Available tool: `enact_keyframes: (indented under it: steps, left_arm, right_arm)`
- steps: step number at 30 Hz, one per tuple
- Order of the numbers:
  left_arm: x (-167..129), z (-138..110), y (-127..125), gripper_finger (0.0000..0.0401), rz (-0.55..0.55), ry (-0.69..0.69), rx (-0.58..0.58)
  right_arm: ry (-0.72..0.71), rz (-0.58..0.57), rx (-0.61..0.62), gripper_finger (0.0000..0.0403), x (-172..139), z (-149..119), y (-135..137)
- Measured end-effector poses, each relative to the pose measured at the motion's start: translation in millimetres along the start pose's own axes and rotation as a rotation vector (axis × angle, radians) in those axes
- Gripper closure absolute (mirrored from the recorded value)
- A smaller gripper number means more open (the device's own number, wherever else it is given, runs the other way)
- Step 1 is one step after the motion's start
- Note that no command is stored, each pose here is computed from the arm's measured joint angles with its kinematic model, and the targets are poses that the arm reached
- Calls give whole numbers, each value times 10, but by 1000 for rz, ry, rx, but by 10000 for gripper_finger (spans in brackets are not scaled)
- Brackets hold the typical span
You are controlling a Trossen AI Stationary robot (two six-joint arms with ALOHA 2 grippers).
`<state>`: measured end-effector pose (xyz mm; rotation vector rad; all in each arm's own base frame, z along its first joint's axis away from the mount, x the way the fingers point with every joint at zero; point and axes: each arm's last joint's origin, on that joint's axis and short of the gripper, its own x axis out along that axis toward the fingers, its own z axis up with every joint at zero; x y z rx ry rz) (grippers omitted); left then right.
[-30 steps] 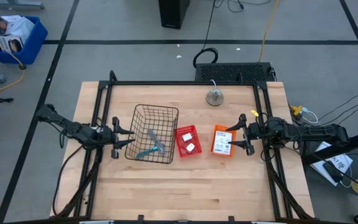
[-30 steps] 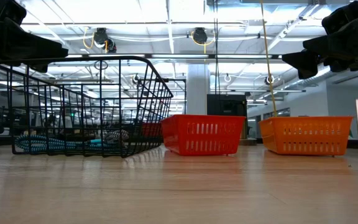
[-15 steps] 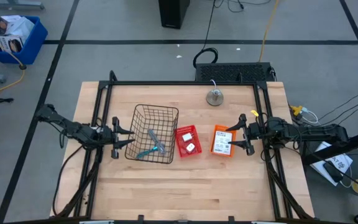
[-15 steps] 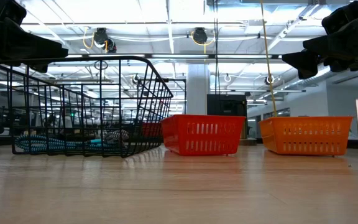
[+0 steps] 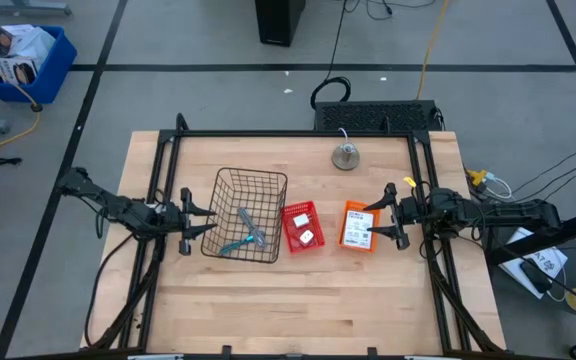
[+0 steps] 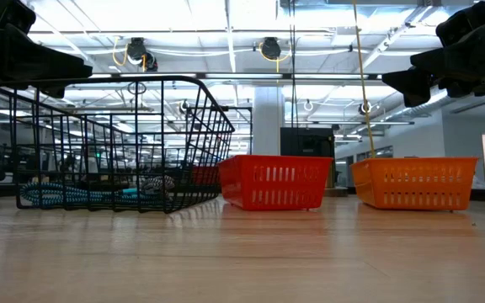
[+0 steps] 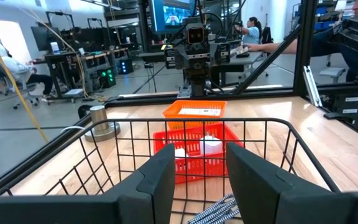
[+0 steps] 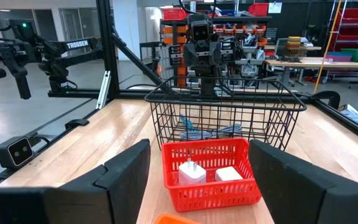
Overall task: Pick and place items into bin
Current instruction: Return to Home Position
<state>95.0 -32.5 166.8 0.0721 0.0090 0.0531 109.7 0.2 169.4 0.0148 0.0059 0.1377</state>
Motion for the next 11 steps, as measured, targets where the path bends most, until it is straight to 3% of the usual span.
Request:
enact_keyframes:
  steps: [11]
  left_arm:
    - [0,0,0,254,0,0,1]
  right_arm:
    - [0,0,0,138,0,0,0]
